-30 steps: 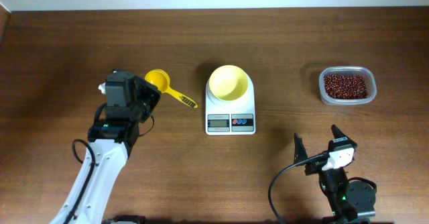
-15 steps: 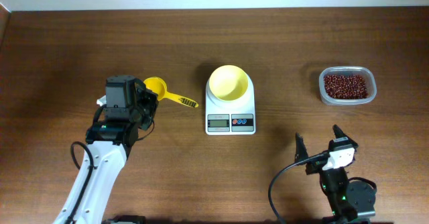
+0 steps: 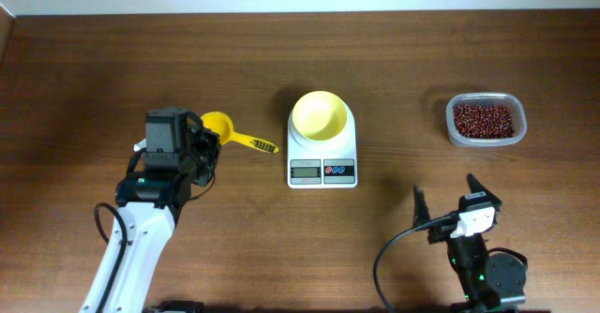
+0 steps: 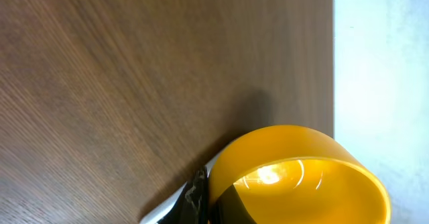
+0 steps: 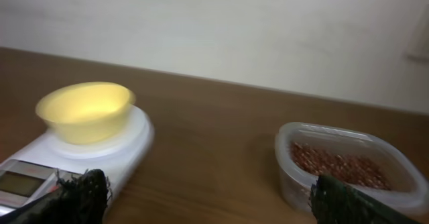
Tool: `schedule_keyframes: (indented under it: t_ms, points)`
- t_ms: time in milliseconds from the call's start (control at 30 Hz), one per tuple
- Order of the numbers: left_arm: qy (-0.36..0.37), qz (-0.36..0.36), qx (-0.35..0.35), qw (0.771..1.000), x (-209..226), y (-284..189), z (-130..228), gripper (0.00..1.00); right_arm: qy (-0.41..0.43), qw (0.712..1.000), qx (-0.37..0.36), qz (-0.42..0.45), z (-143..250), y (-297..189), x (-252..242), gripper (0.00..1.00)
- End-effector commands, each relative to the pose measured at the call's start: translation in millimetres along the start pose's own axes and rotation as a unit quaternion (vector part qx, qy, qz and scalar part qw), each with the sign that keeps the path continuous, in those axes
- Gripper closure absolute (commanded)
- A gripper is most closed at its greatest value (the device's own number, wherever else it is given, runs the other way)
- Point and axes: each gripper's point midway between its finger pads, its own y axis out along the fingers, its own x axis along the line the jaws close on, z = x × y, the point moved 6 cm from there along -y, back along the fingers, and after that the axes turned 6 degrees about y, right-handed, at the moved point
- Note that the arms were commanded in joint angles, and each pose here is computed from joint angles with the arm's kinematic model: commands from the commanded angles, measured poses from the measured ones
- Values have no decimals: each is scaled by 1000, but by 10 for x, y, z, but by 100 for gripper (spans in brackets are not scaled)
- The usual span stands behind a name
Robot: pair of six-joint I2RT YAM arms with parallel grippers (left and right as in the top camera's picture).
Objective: Scoop item into bowl and weigh 50g on scale
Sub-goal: 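Close the left gripper on the scoop and lift it, then move the scoop toward the scale and bring the right gripper to it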
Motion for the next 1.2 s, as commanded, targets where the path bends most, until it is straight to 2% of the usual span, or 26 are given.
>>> schedule_keyframes:
  t_ms: [0, 67, 100, 200, 267, 467, 567, 767, 967, 1167]
  points:
    - [-9, 34, 11, 999, -208, -123, 129, 100, 54, 988, -36, -139, -156, -50, 306, 1]
    - [-13, 35, 11, 999, -239, -119, 198, 100, 138, 976, -41, -161, -234, -70, 345, 1]
    - [-14, 37, 9, 999, -260, -118, 232, 100, 214, 962, -31, -164, -245, -71, 343, 1]
    - [0, 61, 8, 998, -376, -124, 318, 100, 398, 902, 11, -166, -209, -69, 350, 1]
    - [9, 74, 13, 997, -435, -131, 378, 100, 462, 869, 29, -172, -203, -74, 369, 1]
    - [15, 77, 20, 997, -453, -133, 438, 100, 485, 864, -26, -132, -317, -54, 233, 1]
    - [15, 77, 20, 997, -455, -133, 437, 100, 462, 876, -50, -130, -383, -62, 211, 0]
    - [28, 82, 32, 996, -486, -140, 546, 100, 452, 878, -9, -154, -345, -23, 297, 0]
    - [60, 118, 59, 989, -641, -187, 830, 100, 389, 902, 41, -183, -489, 138, 396, 0]
    - [73, 138, 71, 985, -715, -218, 954, 100, 347, 897, 66, -266, -620, 364, 544, 0]
